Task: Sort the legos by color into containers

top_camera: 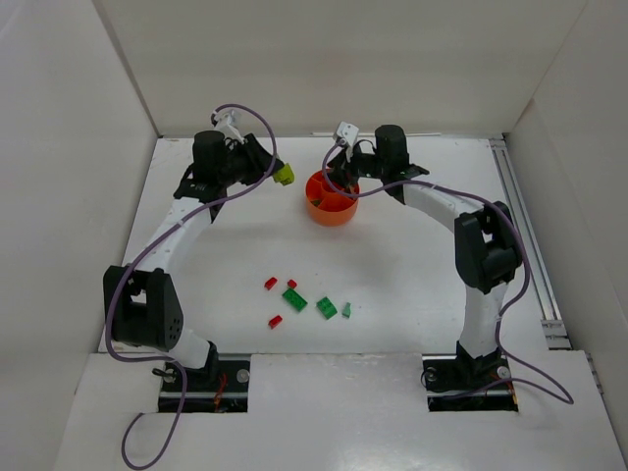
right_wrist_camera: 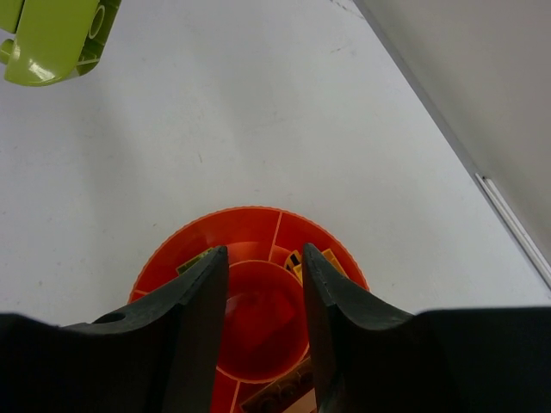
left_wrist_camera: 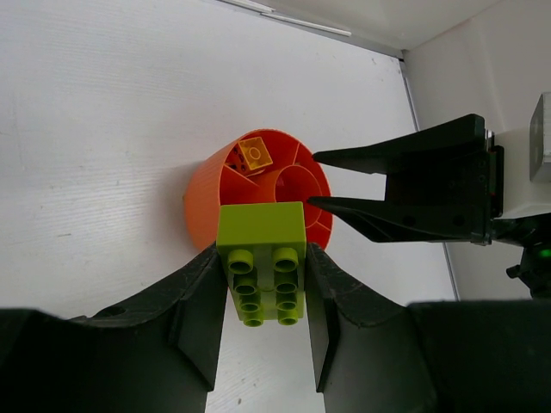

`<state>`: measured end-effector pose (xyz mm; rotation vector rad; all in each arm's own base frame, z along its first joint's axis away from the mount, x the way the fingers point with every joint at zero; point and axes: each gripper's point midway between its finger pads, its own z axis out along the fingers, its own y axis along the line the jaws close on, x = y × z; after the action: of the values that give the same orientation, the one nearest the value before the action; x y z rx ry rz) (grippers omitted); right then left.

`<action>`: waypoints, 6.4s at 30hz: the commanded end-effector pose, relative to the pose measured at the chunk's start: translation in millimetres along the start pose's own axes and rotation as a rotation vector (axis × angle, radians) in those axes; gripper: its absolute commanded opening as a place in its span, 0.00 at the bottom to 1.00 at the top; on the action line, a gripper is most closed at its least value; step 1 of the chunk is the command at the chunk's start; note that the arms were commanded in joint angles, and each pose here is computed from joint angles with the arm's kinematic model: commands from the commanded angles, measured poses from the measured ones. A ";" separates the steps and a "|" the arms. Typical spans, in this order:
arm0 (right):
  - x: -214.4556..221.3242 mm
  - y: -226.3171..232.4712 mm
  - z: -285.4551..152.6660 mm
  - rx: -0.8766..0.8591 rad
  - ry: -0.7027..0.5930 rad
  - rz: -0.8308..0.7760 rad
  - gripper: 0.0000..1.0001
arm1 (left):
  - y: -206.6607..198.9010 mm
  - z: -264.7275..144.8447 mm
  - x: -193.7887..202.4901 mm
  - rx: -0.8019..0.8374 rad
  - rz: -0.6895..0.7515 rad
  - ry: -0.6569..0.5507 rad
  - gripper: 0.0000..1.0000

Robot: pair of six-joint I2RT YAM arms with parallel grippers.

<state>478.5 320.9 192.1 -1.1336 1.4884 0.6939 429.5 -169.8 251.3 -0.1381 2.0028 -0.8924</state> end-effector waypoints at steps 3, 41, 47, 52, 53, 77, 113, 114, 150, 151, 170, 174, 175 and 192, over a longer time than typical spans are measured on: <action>-23.3 -0.2 -1.9 -0.004 -0.066 -0.046 0.45 | -28.2 -11.1 -25.1 0.088 0.051 -0.065 0.00; -70.8 106.6 -102.7 -0.072 -0.074 0.053 0.50 | -153.3 -76.2 50.5 0.643 0.264 0.102 0.00; -96.0 159.3 -129.7 -0.130 -0.107 0.002 0.61 | -172.6 -99.8 71.4 0.730 0.399 0.102 0.00; -114.9 179.6 -143.3 -0.181 -0.148 -0.025 0.68 | -183.5 -114.2 86.5 0.800 0.441 0.116 0.00; -113.6 182.7 -143.9 -0.196 -0.143 -0.011 0.68 | -187.3 -122.4 94.2 0.845 0.463 0.131 0.00; -135.8 208.5 -136.7 -0.396 -0.159 0.104 0.67 | -199.9 -161.7 121.4 1.056 0.686 0.118 0.00; -44.7 101.1 -166.0 -0.063 -0.021 0.348 0.00 | -155.5 -104.6 77.4 0.621 0.601 -0.025 0.00; -41.0 95.5 -169.1 -0.039 -0.013 0.358 0.00 | -153.9 -95.8 65.4 0.571 0.564 -0.064 0.00; -22.5 55.1 -193.3 0.059 0.022 0.364 0.00 | -33.1 87.9 68.0 0.382 0.563 0.073 0.00; -22.5 55.1 -193.3 0.059 0.022 0.364 0.00 | -27.4 90.8 62.9 0.365 0.573 0.062 0.00; -21.7 57.7 -191.4 0.027 0.028 0.368 0.00 | -11.0 109.7 59.6 0.307 0.600 0.046 0.00; -21.8 57.7 -191.4 0.027 0.028 0.368 0.00 | -9.8 110.2 58.6 0.298 0.600 0.043 0.00; -21.8 57.7 -191.4 0.027 0.028 0.368 0.00 | -8.7 110.7 57.7 0.290 0.600 0.040 0.00; -18.3 59.5 -190.1 0.013 0.033 0.374 0.00 | -19.5 96.5 47.9 0.291 0.603 0.009 0.46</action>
<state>341.8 179.1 223.5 -0.8264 1.8360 0.9343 467.9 -257.3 146.9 0.5877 1.8808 -0.7915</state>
